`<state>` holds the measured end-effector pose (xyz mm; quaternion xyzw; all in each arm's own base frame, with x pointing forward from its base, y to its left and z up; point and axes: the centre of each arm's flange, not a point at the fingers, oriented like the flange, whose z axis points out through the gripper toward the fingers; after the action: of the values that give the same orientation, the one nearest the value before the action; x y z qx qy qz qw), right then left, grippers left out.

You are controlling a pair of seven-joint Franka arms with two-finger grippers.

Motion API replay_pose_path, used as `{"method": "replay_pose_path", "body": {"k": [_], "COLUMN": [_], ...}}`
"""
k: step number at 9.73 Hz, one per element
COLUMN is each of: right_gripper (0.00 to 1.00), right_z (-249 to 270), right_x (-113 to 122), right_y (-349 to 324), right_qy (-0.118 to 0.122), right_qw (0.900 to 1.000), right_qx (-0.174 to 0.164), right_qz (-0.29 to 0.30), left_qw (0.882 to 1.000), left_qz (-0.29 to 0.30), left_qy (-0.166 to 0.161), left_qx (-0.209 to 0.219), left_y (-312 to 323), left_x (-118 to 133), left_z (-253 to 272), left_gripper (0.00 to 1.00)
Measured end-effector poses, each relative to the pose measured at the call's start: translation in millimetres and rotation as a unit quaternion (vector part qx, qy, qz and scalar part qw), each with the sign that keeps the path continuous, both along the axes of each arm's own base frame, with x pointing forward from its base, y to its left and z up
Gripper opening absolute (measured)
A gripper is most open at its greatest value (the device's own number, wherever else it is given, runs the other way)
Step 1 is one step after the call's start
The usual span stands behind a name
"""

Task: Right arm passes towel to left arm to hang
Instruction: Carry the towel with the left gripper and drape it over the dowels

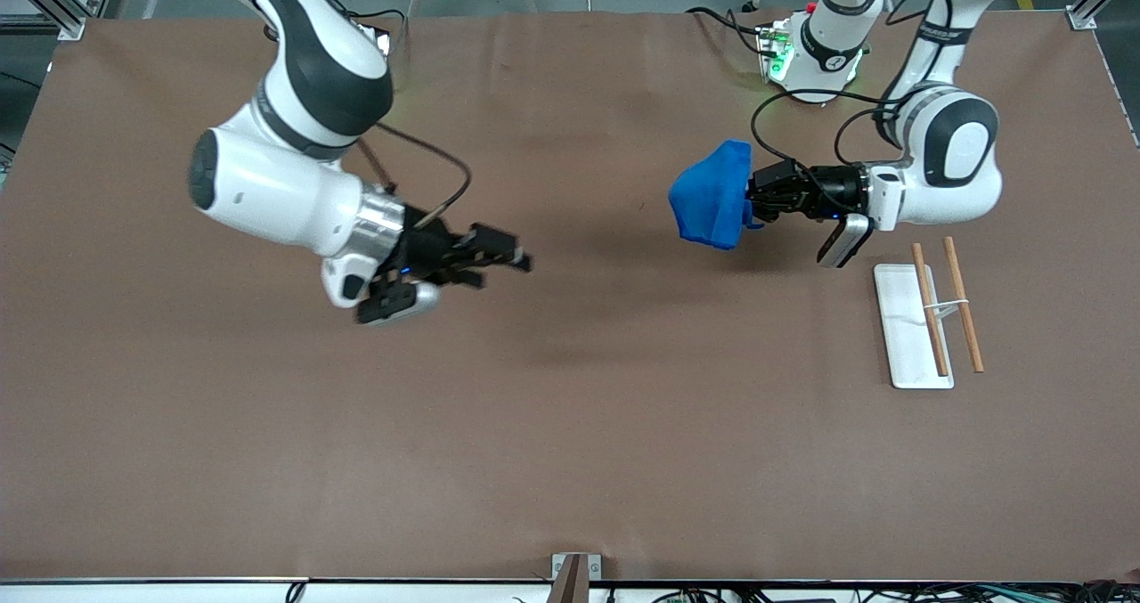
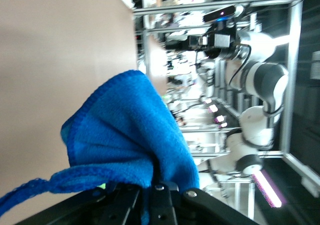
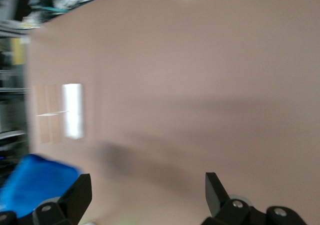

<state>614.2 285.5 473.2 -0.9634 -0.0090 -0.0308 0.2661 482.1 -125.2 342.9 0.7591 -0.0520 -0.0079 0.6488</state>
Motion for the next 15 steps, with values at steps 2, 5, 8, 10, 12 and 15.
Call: {"method": "replay_pose_path", "body": {"k": [2,5,8,10,12,15], "right_gripper": [1.0,1.0,1.0,1.0,1.0,1.0], "right_z": [-3,35,111,149,174,184], "right_x": [21,26,-17,-43,-56,-68], "right_y": [-72,-187,-283,-316,-333,-360], "right_qy": [-0.02,-0.025,0.008,0.018,0.031,0.036], "right_qw": [0.994,0.974,0.962,0.959,0.957,0.958], "right_qx": [-0.104,-0.213,-0.24,-0.254,-0.26,-0.263], "right_qz": [-0.024,-0.073,-0.128,-0.121,-0.125,-0.112], "left_qw": [0.995,0.968,0.929,0.904,0.889,0.875], "left_qz": [-0.027,-0.042,-0.035,-0.033,0.0,0.067], "left_qy": [0.007,0.025,0.026,0.017,0.016,0.036], "left_qx": [0.096,0.247,0.366,0.426,0.458,0.478], "left_y": [19,44,79,108,150,241], "left_x": [15,42,58,62,68,78], "left_z": [27,78,105,108,103,97], "left_gripper": [0.04,0.04,0.04,0.04,0.04,0.04]}}
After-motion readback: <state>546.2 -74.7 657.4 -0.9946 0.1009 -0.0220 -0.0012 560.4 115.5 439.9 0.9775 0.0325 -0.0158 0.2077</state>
